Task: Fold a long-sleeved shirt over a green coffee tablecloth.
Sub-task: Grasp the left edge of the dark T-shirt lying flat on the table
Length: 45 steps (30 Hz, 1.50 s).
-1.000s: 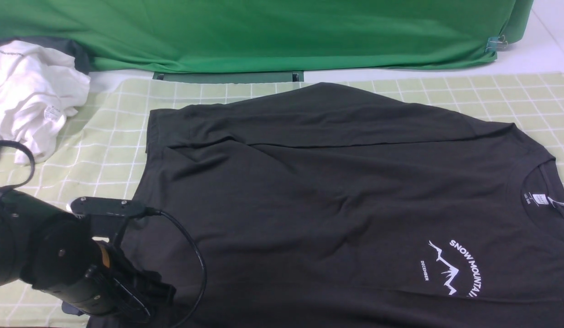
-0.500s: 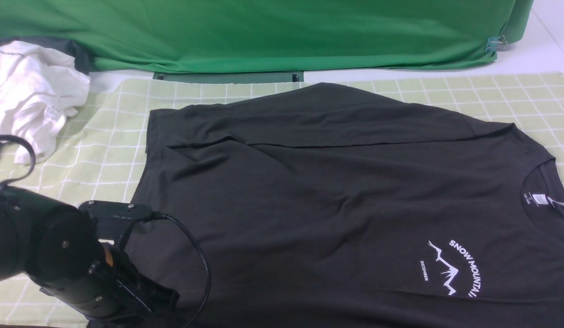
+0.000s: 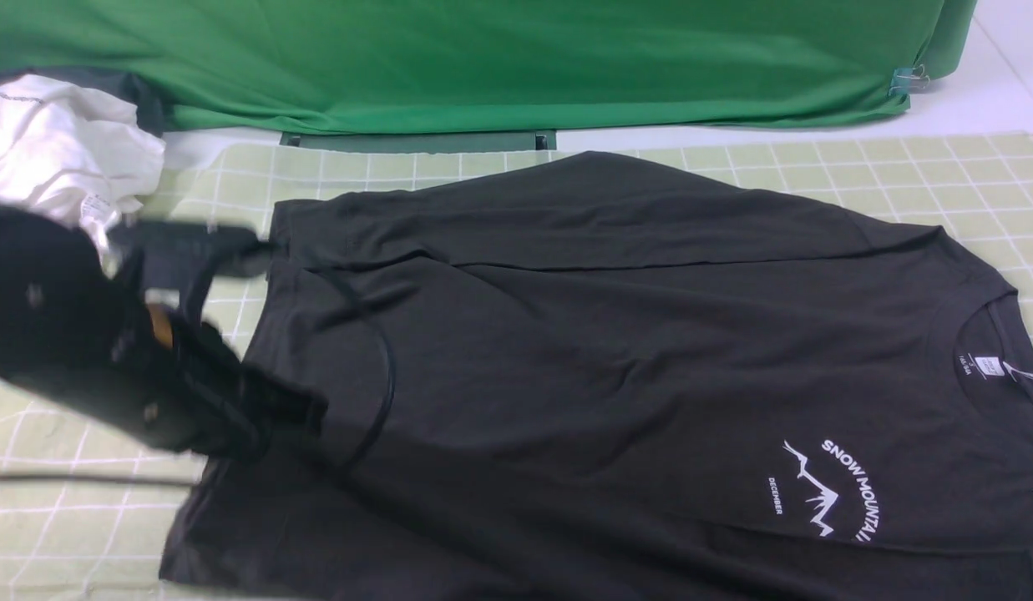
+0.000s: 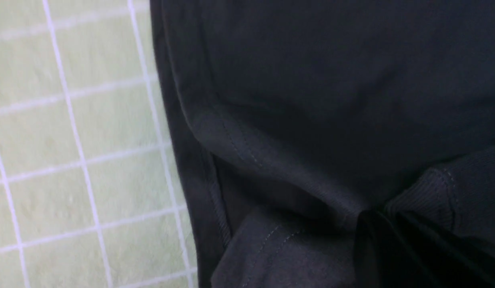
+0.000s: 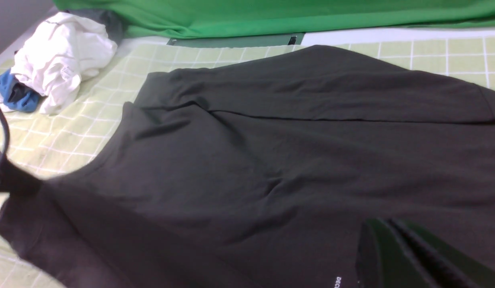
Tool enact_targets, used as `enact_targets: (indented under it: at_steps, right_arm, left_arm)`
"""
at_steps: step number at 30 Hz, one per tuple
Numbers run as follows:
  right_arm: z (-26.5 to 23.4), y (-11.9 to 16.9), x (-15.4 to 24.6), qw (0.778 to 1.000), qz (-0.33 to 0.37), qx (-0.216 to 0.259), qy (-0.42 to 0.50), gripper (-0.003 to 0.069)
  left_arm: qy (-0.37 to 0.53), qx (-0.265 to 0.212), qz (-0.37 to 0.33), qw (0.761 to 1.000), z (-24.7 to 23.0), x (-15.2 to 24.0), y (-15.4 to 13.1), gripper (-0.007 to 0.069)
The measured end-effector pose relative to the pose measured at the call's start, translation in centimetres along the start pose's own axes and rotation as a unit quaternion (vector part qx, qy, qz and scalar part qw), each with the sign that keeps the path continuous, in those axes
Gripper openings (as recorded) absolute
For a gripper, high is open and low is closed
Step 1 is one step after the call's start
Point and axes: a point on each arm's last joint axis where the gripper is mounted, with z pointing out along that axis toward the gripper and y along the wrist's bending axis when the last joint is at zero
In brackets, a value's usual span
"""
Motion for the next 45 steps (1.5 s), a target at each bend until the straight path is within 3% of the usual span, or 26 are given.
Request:
enact_targets:
  at_steps: [2, 8, 14, 21, 25, 33, 38, 45]
  right_arm:
    - [0.0, 0.0, 0.0, 1.000, 0.000, 0.000, 0.000, 0.0017]
    - [0.0, 0.0, 0.0, 1.000, 0.000, 0.000, 0.000, 0.0017]
    - [0.0, 0.0, 0.0, 1.000, 0.000, 0.000, 0.000, 0.0017]
    - [0.0, 0.0, -0.1, 1.000, 0.000, 0.000, -0.003, 0.0020]
    - [0.0, 0.0, -0.1, 1.000, 0.000, 0.000, -0.004, 0.0030]
    - [0.0, 0.0, -0.1, 1.000, 0.000, 0.000, -0.003, 0.0039]
    - [0.0, 0.0, -0.1, 1.000, 0.000, 0.000, -0.003, 0.0048]
    - [0.0, 0.0, -0.1, 1.000, 0.000, 0.000, -0.003, 0.0050]
  left_arm:
    - [0.002, 0.002, -0.002, 1.000, -0.6, -0.4, -0.1, 0.0013]
    - [0.124, -0.030, -0.003, 0.992, 0.3, 1.6, 0.4, 0.0013]
    - [0.197, -0.014, -0.015, 0.980, 2.3, 4.3, 0.3, 0.0013]
    - [0.204, -0.012, -0.017, 0.979, 3.6, 5.7, 0.5, 0.0021]
    - [0.188, -0.013, -0.015, 0.982, 4.1, 5.9, 0.6, 0.0068]
    - [0.183, 0.003, -0.013, 0.983, 4.3, 5.9, 0.4, 0.0286]
    - [0.183, -0.002, 0.000, 0.983, 4.3, 6.0, 0.5, 0.0319]
    - [0.164, -0.001, 0.003, 0.986, 5.2, 6.1, 0.6, 0.0309]
